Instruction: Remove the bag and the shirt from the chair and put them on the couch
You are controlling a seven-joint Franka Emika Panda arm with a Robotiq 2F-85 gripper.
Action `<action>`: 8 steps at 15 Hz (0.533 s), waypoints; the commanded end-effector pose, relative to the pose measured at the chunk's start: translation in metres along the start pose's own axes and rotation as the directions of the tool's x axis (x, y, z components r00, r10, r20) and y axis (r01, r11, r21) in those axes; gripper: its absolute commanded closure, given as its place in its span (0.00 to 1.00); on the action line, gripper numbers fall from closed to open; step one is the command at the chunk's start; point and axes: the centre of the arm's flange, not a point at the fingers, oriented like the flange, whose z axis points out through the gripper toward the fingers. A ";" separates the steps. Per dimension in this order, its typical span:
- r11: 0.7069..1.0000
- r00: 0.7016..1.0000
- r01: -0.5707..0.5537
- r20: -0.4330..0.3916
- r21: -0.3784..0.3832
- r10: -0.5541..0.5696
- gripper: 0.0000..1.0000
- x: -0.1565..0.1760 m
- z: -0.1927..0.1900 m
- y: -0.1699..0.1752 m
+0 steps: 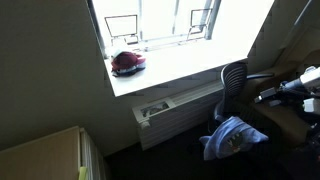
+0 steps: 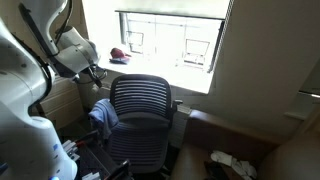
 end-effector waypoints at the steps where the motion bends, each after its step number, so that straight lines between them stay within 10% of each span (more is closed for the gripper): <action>1: 1.000 1.000 -0.003 0.000 0.001 0.003 0.00 0.001 0.000 0.000; 8: 0.989 0.995 0.047 -0.085 -0.139 -0.059 0.00 0.010 0.017 0.016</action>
